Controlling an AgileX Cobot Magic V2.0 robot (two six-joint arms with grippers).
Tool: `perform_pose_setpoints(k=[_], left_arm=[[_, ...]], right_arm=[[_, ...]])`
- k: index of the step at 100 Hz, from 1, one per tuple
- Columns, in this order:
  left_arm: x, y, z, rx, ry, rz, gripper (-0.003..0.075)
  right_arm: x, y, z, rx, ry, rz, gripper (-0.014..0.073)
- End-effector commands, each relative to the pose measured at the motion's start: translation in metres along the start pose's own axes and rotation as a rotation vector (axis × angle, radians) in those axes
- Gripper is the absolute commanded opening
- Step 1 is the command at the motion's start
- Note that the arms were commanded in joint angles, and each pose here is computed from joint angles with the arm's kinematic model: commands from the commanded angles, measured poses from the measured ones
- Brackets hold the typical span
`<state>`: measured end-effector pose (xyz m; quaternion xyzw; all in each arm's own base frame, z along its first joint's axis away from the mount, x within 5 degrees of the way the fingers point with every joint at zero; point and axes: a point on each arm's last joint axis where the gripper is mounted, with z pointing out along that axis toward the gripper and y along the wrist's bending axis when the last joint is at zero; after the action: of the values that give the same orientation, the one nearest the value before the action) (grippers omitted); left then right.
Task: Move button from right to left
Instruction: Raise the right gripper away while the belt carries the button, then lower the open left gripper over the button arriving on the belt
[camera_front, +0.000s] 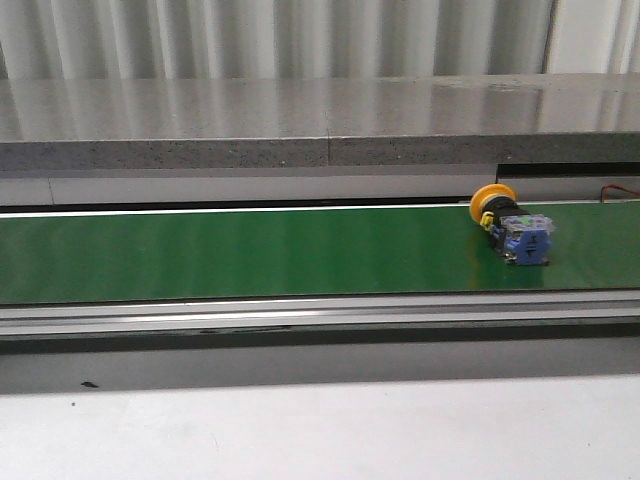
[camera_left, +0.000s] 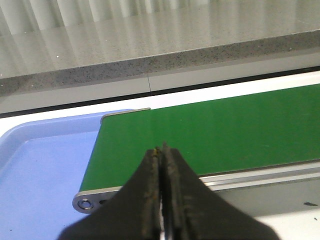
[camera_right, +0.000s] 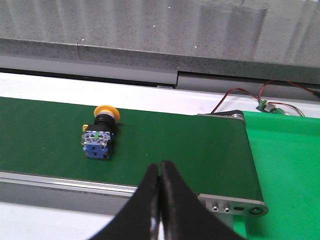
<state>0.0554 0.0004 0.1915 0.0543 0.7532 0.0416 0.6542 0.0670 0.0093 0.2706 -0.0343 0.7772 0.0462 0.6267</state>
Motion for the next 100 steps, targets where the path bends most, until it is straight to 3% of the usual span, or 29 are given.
perform_pose_setpoints(k=[1,22,37,48,78,100], left_arm=[[0.003,-0.002,0.000,0.002,-0.084,0.002,-0.0021],[0.000,-0.001,0.000,0.001,-0.116,0.002,-0.0021],[-0.014,-0.001,-0.003,-0.004,-0.264,0.001,-0.0021],[-0.027,0.001,-0.007,-0.007,-0.296,0.001,-0.0021],[-0.068,0.008,-0.017,-0.005,-0.217,-0.045,-0.0021],[-0.093,0.010,-0.004,0.027,-0.034,-0.107,-0.0021]], right_arm=[[-0.015,-0.001,-0.002,0.008,-0.096,-0.009,-0.0066],[-0.015,-0.001,-0.002,0.008,-0.096,-0.009,-0.0066],[-0.015,-0.001,-0.002,0.008,-0.096,-0.009,-0.0066],[-0.015,-0.001,-0.002,0.008,-0.096,-0.009,-0.0066],[-0.015,-0.001,-0.002,0.008,-0.096,-0.009,-0.0066],[-0.015,-0.001,-0.002,0.008,-0.096,-0.009,-0.0066]])
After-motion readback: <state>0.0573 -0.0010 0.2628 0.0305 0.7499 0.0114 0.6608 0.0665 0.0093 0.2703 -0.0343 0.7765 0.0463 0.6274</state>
